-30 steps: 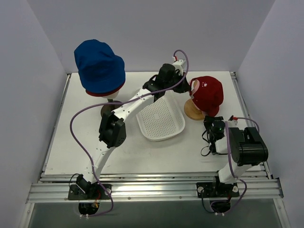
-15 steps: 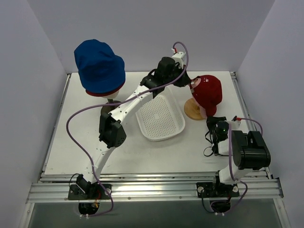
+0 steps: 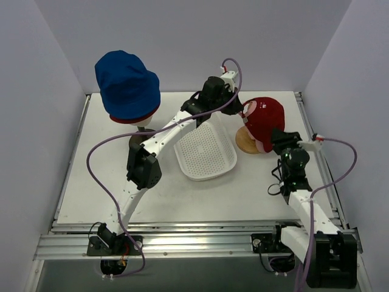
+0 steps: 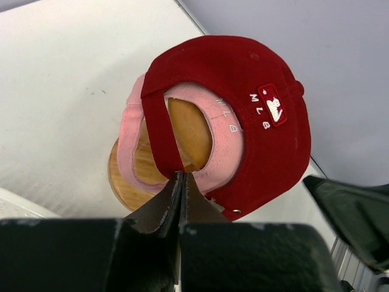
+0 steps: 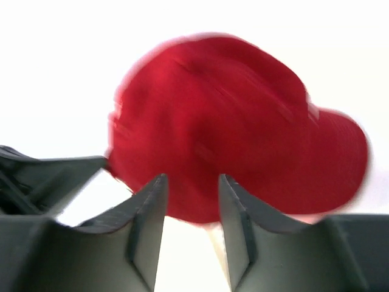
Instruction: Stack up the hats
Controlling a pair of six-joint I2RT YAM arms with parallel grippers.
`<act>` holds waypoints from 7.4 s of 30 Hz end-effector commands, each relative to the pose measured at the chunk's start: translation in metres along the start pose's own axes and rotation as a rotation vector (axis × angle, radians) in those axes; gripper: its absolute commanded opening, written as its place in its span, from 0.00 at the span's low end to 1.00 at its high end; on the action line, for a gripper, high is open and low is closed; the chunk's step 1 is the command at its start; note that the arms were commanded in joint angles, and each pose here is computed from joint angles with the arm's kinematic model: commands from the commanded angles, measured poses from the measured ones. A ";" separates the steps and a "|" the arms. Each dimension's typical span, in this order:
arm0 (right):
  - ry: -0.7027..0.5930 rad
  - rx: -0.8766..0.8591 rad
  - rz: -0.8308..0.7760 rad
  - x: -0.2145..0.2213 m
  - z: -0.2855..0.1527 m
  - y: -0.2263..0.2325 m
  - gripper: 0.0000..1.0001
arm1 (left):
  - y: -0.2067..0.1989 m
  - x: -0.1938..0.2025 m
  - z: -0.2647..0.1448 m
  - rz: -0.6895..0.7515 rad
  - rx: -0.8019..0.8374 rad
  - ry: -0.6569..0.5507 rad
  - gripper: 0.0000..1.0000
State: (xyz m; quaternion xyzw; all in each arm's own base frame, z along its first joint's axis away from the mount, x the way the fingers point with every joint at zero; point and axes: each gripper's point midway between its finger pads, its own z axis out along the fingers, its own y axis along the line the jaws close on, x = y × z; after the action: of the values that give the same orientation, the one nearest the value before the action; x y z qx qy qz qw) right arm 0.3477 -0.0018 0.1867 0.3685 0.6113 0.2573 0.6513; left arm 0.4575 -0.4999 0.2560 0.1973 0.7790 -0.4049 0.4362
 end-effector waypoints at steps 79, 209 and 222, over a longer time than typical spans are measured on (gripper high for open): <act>0.219 0.113 -0.433 -0.069 0.087 0.053 0.00 | -0.028 -0.034 -0.017 0.024 0.071 -0.093 0.02; 0.328 -0.066 -0.273 -0.002 0.020 0.035 0.46 | 0.016 -0.042 -0.028 0.053 -0.001 -0.164 0.78; 0.281 -0.068 -0.288 -0.036 0.015 0.065 0.45 | -0.016 -0.015 -0.083 0.170 0.049 -0.168 0.84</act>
State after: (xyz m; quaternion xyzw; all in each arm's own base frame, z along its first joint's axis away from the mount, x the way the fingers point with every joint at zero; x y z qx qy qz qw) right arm 0.3635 0.0103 0.2095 0.2295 0.7605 0.2306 0.5620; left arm 0.4300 -0.4380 0.2885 0.2122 0.7371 -0.3994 0.5021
